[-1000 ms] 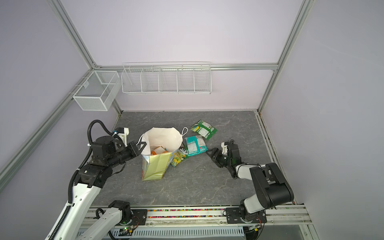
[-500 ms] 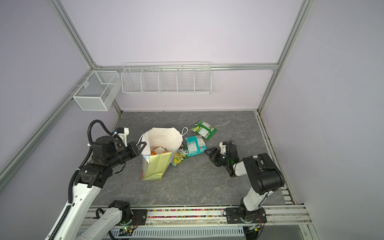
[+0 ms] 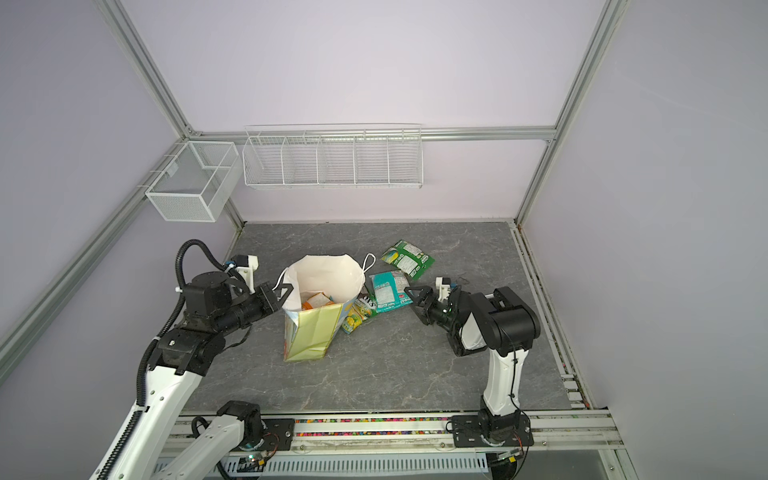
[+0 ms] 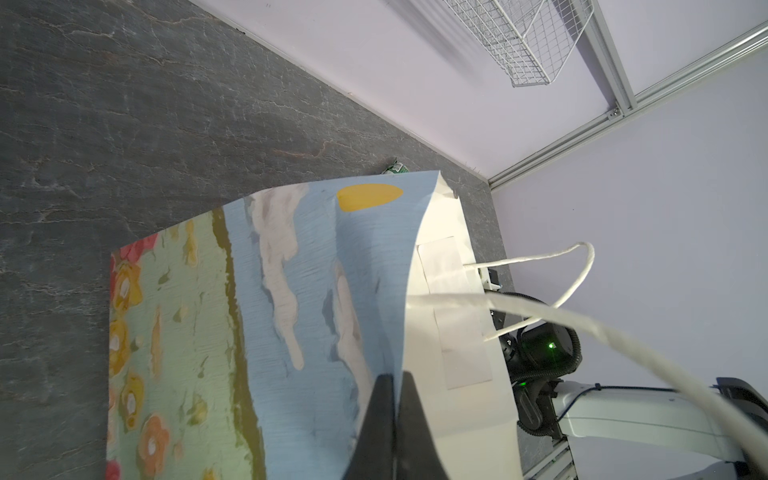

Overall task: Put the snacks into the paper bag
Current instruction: 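Lower the right gripper onto the teal Fox's packet and close on it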

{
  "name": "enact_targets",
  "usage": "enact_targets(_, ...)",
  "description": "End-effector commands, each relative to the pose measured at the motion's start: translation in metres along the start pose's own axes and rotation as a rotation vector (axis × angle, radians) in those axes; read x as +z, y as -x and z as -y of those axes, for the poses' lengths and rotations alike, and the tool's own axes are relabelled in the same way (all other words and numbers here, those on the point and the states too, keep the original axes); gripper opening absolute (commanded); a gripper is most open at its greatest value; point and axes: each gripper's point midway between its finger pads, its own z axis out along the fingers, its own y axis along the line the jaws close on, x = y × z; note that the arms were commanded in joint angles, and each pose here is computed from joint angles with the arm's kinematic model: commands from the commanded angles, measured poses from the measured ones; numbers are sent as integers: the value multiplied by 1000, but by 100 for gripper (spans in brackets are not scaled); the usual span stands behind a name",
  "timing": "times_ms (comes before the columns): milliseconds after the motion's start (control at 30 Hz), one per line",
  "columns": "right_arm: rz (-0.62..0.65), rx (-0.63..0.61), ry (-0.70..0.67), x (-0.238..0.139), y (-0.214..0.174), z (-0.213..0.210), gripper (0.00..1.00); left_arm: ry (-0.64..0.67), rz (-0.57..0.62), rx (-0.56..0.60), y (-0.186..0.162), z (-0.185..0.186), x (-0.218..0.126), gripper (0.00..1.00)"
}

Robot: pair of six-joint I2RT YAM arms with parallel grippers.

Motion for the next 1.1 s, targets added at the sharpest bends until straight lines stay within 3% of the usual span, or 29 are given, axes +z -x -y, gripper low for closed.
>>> enact_targets(0,28,137,-149,-7,-12,52,100,-20,34,33,9,10,-6,0)
enact_targets(167,34,139,-201,-9,-12,61,99,-13,31,34,9,8,-6,0)
enact_targets(400,17,160,-233,3,-14,67,89,-13,32,30,8,8,-6,0)
enact_targets(633,25,152,-275,9,-15,73,71,-6,30,35,7,6,-6,0)
enact_targets(900,66,166,-299,9,-11,87,59,-9,34,39,7,8,-9,0)
enact_targets(1067,74,158,-320,7,-11,92,46,-8,34,39,7,8,-10,0)
